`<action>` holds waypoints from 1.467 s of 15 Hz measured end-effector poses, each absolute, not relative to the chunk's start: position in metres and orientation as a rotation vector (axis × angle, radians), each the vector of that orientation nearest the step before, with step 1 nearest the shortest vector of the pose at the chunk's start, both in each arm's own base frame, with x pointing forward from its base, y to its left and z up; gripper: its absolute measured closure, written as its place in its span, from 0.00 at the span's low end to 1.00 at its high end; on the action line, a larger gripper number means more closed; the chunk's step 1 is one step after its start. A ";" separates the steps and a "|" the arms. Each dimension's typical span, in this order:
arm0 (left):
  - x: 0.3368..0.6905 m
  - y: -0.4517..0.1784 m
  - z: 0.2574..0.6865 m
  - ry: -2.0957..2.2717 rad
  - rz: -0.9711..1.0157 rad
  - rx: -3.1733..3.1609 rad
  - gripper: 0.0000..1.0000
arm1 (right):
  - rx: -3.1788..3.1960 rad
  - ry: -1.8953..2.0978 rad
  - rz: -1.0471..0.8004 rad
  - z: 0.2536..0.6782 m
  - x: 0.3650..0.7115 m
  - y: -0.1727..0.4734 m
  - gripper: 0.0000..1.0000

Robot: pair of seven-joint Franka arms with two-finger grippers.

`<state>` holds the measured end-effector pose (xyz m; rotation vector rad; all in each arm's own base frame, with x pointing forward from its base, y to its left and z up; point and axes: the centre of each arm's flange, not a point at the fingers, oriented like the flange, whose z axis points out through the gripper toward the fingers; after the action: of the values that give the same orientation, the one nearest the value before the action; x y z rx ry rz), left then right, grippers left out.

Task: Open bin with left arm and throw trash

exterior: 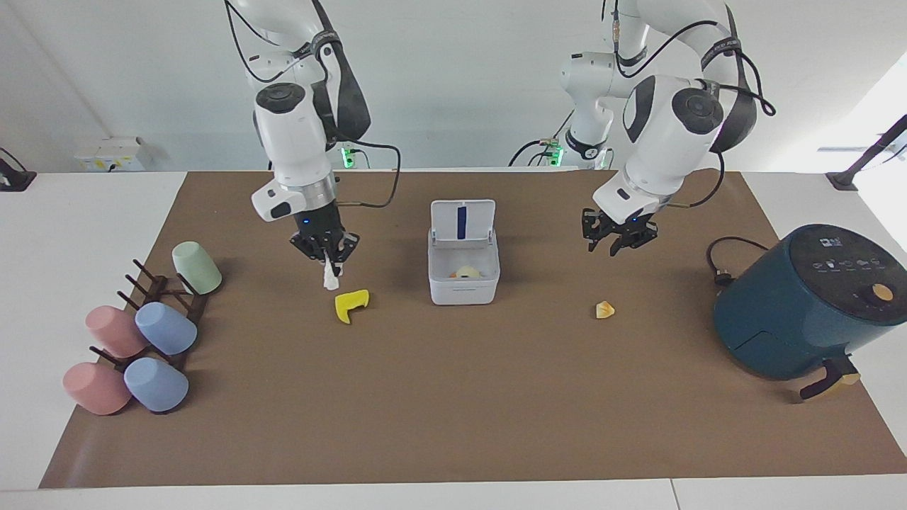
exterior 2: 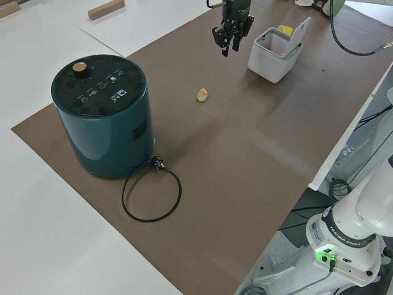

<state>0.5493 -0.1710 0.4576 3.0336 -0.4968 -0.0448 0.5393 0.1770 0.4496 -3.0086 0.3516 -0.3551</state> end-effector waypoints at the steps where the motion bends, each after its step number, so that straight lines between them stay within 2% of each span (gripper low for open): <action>1: 0.549 -0.170 0.441 -0.494 -0.032 3.034 0.33 | -2.985 0.376 -0.361 0.451 0.534 0.197 0.94; 2: 0.551 -0.169 0.425 -0.488 -0.025 3.034 0.20 | -2.945 0.408 -0.363 0.453 0.529 0.216 0.94; 4: 0.559 -0.163 0.396 -0.459 -0.022 3.036 0.01 | -2.833 0.441 -0.343 0.455 0.519 0.253 0.94; 8: 0.581 -0.135 0.346 -0.229 -0.025 3.056 0.00 | -2.746 0.416 -0.323 0.431 0.500 0.318 0.94; 11: 0.589 -0.138 0.315 -0.072 -0.011 3.058 0.00 | -2.755 0.414 -0.304 0.413 0.501 0.325 0.94; 12: 0.590 -0.138 0.309 -0.053 -0.012 3.058 0.00 | -2.756 0.416 -0.303 0.412 0.501 0.325 0.89; 18: 0.593 -0.132 0.302 -0.013 0.000 3.058 0.03 | -2.751 0.430 -0.301 0.413 0.501 0.325 0.30; 19: 0.594 -0.131 0.302 -0.008 0.002 3.059 0.08 | -2.751 0.430 -0.301 0.414 0.501 0.325 0.20; 21: 0.594 -0.129 0.302 -0.005 0.004 3.059 0.32 | -2.762 0.422 -0.282 0.417 0.502 0.327 0.01; 22: 0.594 -0.129 0.302 -0.004 0.004 3.059 0.43 | -2.774 0.406 -0.271 0.421 0.504 0.326 0.00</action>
<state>0.5944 -0.1292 0.3016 3.0593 -0.0043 0.0039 0.5038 0.3263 0.4209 -2.7738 0.4064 -0.2710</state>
